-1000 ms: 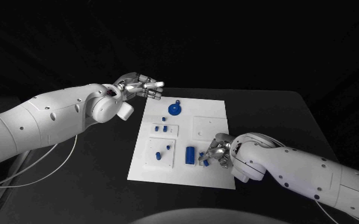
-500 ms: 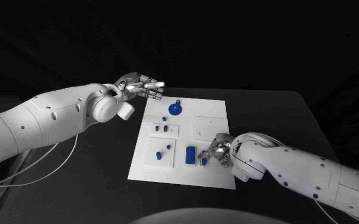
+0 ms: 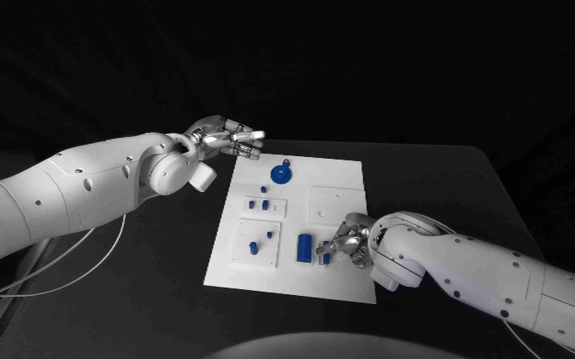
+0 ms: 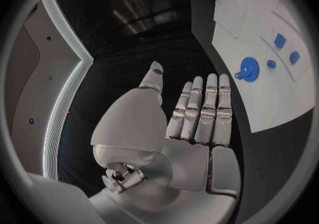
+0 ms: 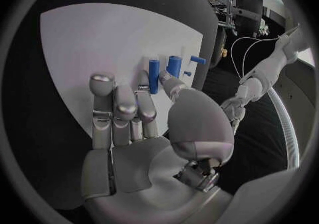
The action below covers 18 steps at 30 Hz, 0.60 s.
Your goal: Assemble the parts on the task board
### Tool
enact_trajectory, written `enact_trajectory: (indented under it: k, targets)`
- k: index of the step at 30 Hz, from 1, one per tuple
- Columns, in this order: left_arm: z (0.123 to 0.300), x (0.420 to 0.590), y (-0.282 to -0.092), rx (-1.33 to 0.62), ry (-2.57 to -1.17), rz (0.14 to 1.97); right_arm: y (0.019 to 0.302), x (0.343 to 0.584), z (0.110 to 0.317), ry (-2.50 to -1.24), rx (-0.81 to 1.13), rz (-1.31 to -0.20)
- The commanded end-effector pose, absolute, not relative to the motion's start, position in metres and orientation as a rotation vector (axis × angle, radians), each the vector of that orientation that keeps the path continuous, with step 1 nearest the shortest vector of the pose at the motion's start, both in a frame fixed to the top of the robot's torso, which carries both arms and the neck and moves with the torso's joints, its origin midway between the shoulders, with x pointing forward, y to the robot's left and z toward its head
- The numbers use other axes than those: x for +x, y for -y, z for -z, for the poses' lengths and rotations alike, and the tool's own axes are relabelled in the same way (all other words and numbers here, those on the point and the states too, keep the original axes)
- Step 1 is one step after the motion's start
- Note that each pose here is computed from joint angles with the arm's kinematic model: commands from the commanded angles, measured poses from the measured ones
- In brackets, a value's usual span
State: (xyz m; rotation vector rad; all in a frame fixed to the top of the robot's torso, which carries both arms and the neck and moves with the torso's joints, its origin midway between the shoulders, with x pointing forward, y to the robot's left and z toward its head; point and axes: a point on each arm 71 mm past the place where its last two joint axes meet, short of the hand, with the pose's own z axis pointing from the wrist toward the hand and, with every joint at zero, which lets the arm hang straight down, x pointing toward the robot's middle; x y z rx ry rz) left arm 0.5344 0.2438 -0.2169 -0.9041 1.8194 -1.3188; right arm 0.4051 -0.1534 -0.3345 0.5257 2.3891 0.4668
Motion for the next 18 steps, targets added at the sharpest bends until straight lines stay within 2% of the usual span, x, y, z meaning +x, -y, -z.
enact_trajectory:
  k: [1, 18]
  targets:
    - [0.2165, 0.534, -0.2418, -0.895, -1.829, 1.335, 0.1484, 0.4011, 0.3367, -2.419, 0.498, -0.503]
    - [0.2169, 0.5341, -0.2416, -0.894, -1.832, 1.334, 0.1479, 0.3996, 0.3373, -2.422, 0.491, -0.513]
